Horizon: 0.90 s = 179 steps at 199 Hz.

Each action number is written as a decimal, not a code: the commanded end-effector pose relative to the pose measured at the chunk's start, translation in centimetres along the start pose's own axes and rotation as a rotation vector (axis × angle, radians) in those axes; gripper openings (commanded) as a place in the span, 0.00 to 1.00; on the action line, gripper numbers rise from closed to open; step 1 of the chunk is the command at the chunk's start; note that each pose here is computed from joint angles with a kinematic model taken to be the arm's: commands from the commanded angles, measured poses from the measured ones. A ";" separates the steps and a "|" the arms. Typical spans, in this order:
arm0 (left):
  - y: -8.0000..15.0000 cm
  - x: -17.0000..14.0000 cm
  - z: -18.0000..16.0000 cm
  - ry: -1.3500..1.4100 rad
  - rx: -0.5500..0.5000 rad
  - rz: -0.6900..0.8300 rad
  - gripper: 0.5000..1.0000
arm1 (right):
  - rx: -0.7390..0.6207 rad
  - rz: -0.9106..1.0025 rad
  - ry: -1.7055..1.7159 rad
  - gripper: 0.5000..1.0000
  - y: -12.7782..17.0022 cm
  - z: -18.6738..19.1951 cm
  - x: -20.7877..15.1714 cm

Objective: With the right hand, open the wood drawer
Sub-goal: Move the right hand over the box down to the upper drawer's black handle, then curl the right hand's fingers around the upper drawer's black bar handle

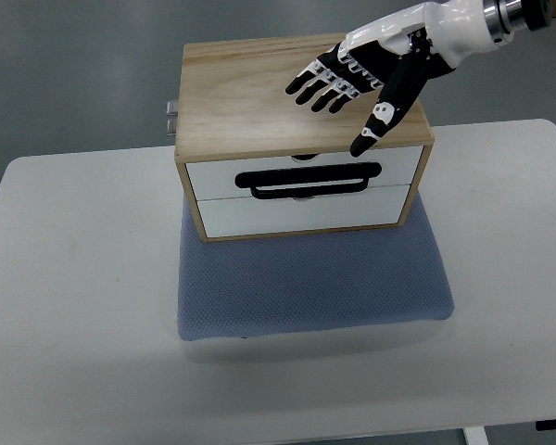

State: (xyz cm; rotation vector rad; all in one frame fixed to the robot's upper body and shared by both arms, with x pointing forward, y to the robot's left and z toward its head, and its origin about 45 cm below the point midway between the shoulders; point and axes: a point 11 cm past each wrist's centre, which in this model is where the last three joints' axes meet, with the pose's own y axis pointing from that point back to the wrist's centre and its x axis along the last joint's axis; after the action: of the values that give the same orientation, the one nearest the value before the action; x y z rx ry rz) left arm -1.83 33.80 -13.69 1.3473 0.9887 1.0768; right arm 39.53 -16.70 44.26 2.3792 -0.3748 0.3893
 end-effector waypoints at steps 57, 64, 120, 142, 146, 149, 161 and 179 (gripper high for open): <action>0.0 0.0 0.0 0.000 0.000 0.000 1.00 | -0.134 -0.124 0.074 0.89 -4.3 0.2 -2.7; 0.0 0.0 0.0 0.000 0.000 0.000 1.00 | -0.142 -0.122 0.079 0.89 -4.6 0.3 -2.7; 0.0 0.0 0.0 0.000 0.000 0.000 1.00 | -0.174 -0.067 0.066 0.89 -6.4 1.8 -3.1; 0.0 0.0 0.0 0.000 0.000 0.000 1.00 | -0.183 -0.067 0.063 0.89 -6.7 2.0 -3.3; 0.0 0.0 0.0 0.000 0.000 0.000 1.00 | -0.184 -0.065 0.062 0.89 -6.7 2.1 -3.3; 0.0 0.0 0.0 0.000 0.000 0.000 1.00 | -0.184 -0.061 0.063 0.89 -6.8 2.1 -3.2; 0.0 0.0 0.0 0.000 0.000 0.000 1.00 | -0.187 -0.055 0.063 0.89 -6.9 2.1 -3.2; 0.0 0.0 0.0 -0.001 0.000 0.000 1.00 | -0.192 -0.052 0.058 0.89 -7.0 2.4 -3.3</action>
State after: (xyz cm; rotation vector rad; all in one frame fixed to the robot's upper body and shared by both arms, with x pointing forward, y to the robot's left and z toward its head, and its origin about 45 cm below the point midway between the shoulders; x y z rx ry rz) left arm -1.83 33.80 -13.69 1.3473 0.9886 1.0768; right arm 39.49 -12.70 37.48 2.1849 -0.3021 0.3842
